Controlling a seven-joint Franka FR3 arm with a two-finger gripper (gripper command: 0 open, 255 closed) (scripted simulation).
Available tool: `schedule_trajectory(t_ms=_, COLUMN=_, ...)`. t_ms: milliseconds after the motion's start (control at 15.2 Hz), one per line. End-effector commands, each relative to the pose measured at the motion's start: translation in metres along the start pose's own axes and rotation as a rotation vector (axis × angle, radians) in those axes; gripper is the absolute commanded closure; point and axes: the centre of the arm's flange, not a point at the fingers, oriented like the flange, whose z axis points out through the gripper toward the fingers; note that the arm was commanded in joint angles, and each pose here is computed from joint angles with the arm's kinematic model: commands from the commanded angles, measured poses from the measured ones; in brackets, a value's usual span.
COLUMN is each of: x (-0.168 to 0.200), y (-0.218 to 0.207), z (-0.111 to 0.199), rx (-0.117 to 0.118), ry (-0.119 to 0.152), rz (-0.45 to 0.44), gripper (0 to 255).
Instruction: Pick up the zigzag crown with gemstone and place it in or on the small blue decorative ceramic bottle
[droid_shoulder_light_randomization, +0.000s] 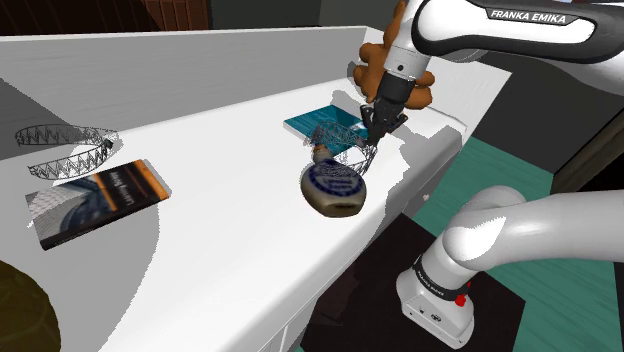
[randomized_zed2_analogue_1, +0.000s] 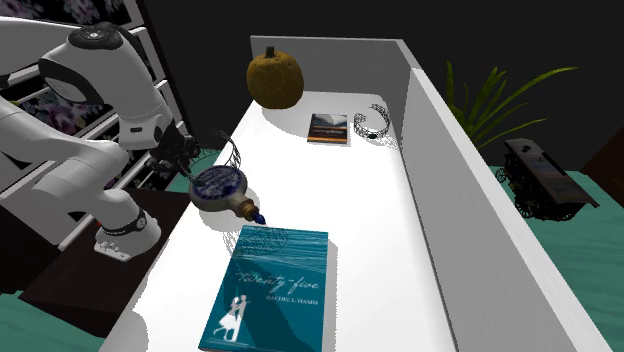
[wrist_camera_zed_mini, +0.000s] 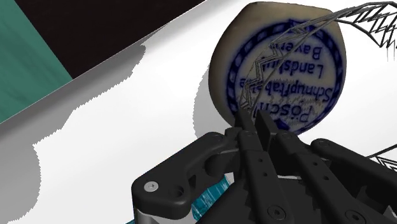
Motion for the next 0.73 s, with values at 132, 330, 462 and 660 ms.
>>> schedule_trajectory(t_ms=132, x=0.0, y=0.0, z=0.0, rx=0.0, ry=0.0, rz=0.0, gripper=0)
schedule_trajectory(t_ms=330, x=0.0, y=0.0, z=0.0, rx=0.0, ry=0.0, rz=0.0, gripper=0)
schedule_trajectory(t_ms=462, x=0.0, y=0.0, z=-0.026, rx=0.0, ry=0.0, rz=0.0, gripper=0)
schedule_trajectory(t_ms=660, x=0.0, y=0.0, z=-0.05, rx=0.0, ry=0.0, rz=0.0, gripper=0)
